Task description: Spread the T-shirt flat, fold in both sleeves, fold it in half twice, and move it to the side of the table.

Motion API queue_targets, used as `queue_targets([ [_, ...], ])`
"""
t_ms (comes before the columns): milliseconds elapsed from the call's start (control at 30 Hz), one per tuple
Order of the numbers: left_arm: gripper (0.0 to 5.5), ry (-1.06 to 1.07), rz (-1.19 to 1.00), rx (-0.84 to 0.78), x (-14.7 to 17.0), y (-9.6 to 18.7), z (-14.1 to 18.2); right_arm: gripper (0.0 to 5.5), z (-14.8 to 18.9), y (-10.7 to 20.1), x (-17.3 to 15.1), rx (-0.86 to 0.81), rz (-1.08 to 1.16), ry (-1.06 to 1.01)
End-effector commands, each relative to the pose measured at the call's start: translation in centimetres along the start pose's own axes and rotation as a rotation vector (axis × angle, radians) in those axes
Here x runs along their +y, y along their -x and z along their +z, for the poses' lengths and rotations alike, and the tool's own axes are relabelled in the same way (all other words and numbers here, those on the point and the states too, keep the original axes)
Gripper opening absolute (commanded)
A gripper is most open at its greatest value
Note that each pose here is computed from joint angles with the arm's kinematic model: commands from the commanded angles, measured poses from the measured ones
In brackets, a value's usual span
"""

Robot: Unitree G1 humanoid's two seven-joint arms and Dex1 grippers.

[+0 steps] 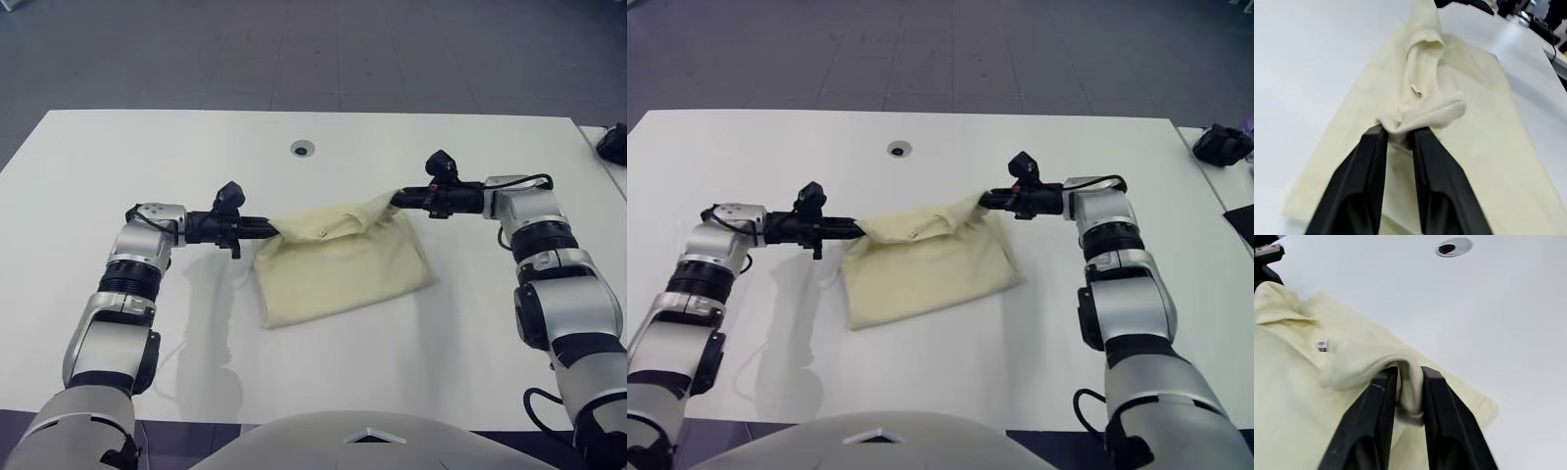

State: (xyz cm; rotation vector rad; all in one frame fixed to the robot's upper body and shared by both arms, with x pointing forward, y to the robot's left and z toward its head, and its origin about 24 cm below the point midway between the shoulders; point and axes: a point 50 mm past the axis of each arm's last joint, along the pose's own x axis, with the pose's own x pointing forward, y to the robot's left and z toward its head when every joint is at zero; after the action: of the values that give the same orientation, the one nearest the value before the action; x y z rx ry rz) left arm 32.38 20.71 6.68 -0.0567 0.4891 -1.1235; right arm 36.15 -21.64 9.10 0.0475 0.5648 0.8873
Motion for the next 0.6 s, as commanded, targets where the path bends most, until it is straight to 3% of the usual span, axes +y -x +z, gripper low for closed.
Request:
queue_targets([
  [33,1.53,0.053,0.090,-0.082,1.0,-0.3,0.8,1.61,-0.6,-0.1,-0.7,-0.056,-0.096,-0.182],
  [233,2.48,0.149,0.213,-0.068,1.8,-0.3,-1.2,2.52,-1.4,-0.2,-1.6,-0.114,-0.281,-0.296],
  [400,3.23,0.160,0.334,-0.034,2.4,1.0,-2.7,3.23,-0.4,1.1,-2.5,-0.197,-0.378,-0.252],
  [600,4.19,0.058,0.380,-0.034,2.4,2.7,-2.3,4.16,0.6,1.3,-0.8,-0.157,-0.191,-0.076],
])
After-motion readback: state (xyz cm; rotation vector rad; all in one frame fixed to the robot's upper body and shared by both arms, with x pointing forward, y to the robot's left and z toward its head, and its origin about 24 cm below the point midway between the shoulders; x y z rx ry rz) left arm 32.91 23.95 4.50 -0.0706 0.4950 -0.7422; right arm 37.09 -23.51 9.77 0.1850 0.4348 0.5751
